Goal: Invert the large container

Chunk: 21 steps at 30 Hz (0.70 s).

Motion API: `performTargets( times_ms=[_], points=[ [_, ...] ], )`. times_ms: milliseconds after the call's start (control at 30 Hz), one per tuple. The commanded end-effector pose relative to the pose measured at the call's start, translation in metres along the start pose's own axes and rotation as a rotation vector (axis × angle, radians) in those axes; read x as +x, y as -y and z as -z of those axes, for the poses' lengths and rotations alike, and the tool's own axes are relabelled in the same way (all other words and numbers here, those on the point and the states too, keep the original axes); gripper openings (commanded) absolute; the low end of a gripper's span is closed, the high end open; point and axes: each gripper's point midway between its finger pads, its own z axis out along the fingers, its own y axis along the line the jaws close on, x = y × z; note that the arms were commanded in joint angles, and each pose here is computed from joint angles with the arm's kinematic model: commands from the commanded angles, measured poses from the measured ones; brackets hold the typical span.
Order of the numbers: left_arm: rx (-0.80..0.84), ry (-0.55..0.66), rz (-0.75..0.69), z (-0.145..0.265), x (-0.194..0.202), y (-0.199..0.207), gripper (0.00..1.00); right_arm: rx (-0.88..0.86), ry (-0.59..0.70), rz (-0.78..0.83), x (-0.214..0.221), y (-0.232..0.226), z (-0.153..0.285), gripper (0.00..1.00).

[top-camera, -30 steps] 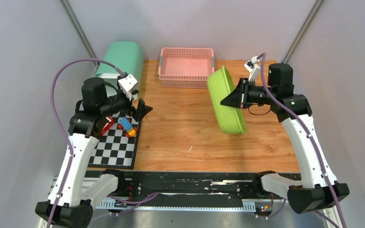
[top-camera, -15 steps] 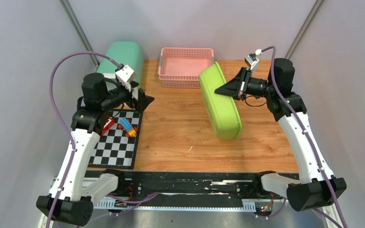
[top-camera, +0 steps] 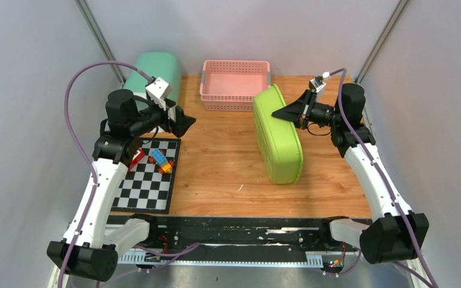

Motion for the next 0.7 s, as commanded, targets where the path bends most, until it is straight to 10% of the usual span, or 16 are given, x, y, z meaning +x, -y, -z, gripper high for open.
performTargets(
  times_ms=[0,667],
  points=[
    [0.002,0.032,-0.009,-0.002,-0.010,0.002,1.00,0.018,0.092,-0.048,-0.024,0.016,0.015,0.03],
    [0.012,0.028,-0.001,-0.004,-0.007,0.003,1.00,0.050,0.266,-0.148,-0.085,0.069,0.110,0.14]
  ],
)
